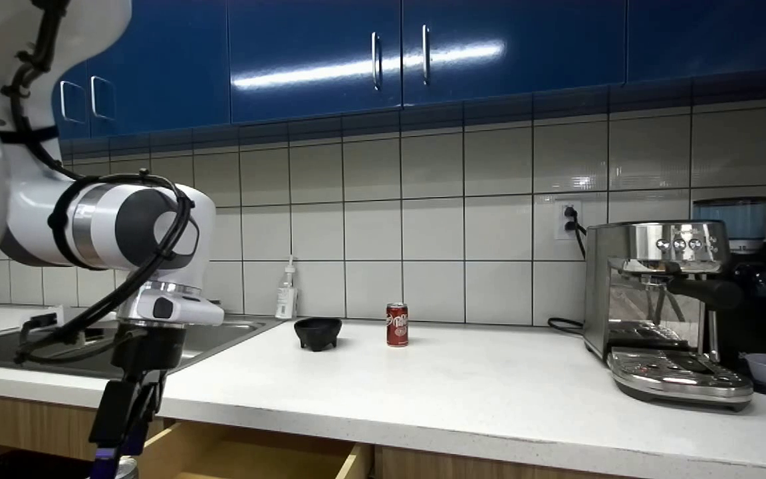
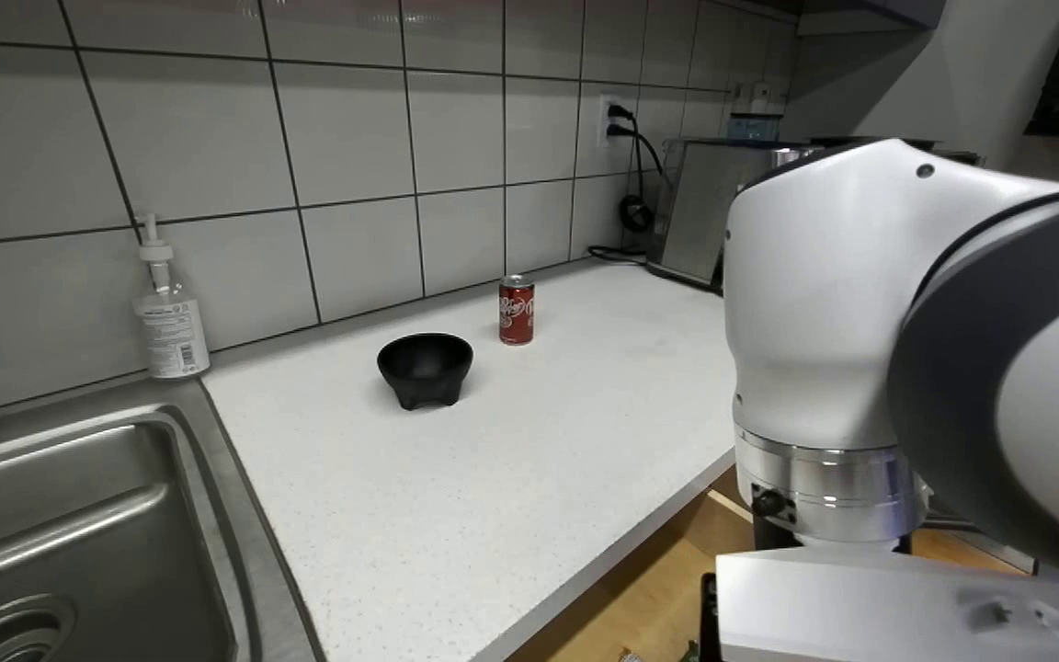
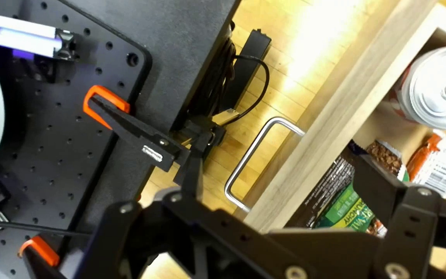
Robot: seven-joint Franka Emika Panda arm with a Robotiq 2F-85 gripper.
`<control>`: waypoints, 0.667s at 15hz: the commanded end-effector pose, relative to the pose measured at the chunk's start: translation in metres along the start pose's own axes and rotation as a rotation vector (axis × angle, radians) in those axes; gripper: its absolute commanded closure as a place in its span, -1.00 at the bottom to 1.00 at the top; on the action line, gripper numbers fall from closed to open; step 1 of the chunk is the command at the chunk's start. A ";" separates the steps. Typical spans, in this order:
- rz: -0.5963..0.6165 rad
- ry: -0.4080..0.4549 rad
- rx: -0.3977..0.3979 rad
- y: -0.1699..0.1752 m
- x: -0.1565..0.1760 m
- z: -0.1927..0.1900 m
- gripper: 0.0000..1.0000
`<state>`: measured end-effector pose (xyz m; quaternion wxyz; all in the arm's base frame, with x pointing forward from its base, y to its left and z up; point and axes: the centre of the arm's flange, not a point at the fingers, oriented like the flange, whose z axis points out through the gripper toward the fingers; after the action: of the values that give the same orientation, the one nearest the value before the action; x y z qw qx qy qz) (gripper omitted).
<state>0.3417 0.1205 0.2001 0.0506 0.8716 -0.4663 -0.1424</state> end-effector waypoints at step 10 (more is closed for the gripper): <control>-0.296 -0.210 -0.129 0.048 0.020 0.012 -1.00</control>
<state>0.3156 0.0907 0.1899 0.0360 0.9036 -0.3497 -0.2447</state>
